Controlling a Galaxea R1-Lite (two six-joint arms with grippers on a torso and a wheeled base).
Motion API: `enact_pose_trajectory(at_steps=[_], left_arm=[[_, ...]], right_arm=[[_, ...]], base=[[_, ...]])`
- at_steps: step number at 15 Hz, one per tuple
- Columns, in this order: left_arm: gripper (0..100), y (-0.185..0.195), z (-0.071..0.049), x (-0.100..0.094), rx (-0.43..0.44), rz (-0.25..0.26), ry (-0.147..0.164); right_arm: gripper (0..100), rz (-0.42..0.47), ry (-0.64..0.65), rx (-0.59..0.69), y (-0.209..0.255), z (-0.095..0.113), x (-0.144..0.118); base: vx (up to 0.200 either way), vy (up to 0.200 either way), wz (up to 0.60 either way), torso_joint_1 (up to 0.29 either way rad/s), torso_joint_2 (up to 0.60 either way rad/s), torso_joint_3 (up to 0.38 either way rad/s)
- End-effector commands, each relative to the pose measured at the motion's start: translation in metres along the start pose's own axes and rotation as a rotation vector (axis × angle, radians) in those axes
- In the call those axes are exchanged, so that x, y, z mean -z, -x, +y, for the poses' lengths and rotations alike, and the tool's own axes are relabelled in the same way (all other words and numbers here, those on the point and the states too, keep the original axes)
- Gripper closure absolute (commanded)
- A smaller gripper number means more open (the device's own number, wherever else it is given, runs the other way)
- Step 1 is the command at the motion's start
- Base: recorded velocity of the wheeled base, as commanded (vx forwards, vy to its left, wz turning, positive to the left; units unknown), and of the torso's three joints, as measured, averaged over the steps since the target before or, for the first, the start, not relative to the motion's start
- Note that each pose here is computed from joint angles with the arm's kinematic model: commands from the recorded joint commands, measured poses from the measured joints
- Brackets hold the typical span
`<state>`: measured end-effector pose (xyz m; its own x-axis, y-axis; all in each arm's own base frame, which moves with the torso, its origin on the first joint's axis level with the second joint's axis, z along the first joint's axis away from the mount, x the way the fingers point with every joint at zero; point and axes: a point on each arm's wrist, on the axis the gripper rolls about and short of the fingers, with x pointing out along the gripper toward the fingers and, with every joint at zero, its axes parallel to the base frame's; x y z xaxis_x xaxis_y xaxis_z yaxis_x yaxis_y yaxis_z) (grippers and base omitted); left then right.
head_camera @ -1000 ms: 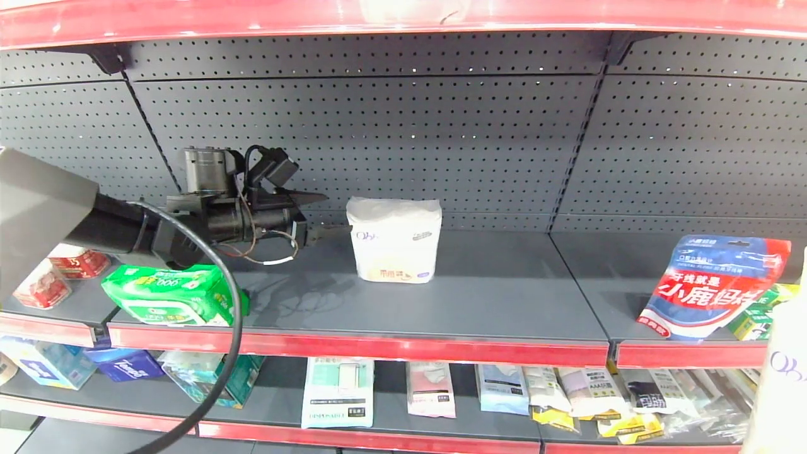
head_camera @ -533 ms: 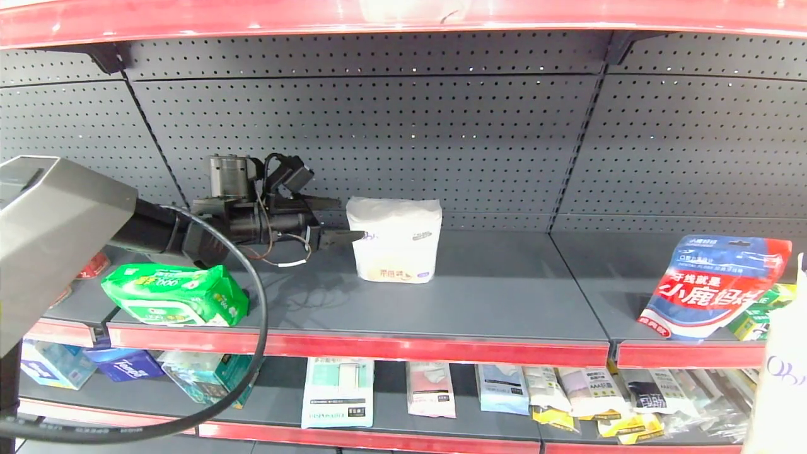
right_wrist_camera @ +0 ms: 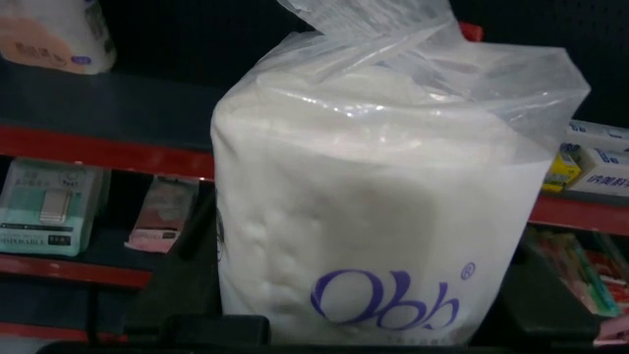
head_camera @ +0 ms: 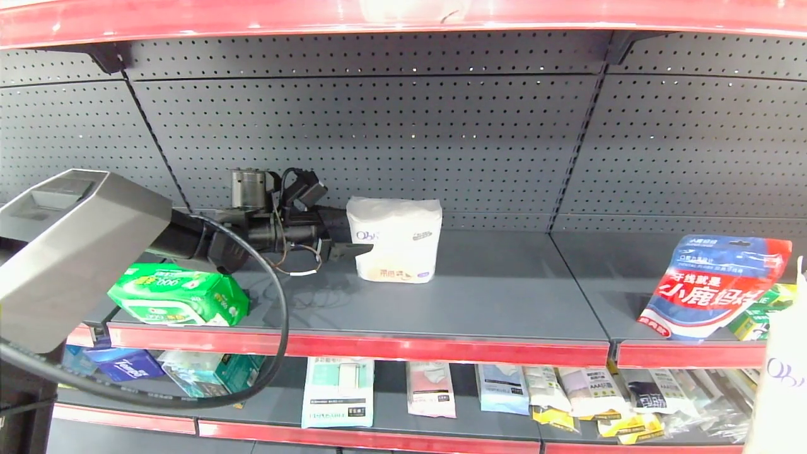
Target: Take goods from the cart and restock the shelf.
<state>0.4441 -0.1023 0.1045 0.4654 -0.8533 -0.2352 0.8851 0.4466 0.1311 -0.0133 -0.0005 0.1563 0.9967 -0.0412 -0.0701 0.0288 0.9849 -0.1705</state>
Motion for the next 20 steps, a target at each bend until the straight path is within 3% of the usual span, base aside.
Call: enact_pose_trajectory(at_steps=[1,4,7,10,13,20], left_arm=[[0,-0.008,0.005,0.005,0.005,-0.005,-0.005],[0,-0.017,0.013,0.004,0.006,-0.025,-0.028],[0,-0.026,0.012,0.004,0.032,-0.024,-0.023],[0,-0.038,0.015,0.002,0.044,-0.044,-0.045],[0,-0.043,0.011,0.002,0.062,-0.028,-0.027],[0,-0.048,0.007,0.003,0.074,-0.026,-0.027]], right_arm=[[100,-0.001,0.001,0.003,0.001,0.000,0.002],[100,0.001,0.001,0.015,0.001,0.000,0.002],[100,0.005,0.010,0.015,0.000,0.000,0.002],[100,0.005,0.010,0.016,0.000,0.000,0.002],[100,0.005,0.010,0.016,0.000,0.000,0.002],[100,0.008,0.018,0.017,0.000,0.000,0.001]], base=[[0.000,0.000,0.00,0.000,0.00,0.000],[0.000,0.000,0.00,0.000,0.00,0.000],[0.000,0.000,0.00,0.000,0.00,0.000],[0.000,0.000,0.00,0.000,0.00,0.000],[0.000,0.000,0.00,0.000,0.00,0.000],[0.000,0.000,0.00,0.000,0.00,0.000]])
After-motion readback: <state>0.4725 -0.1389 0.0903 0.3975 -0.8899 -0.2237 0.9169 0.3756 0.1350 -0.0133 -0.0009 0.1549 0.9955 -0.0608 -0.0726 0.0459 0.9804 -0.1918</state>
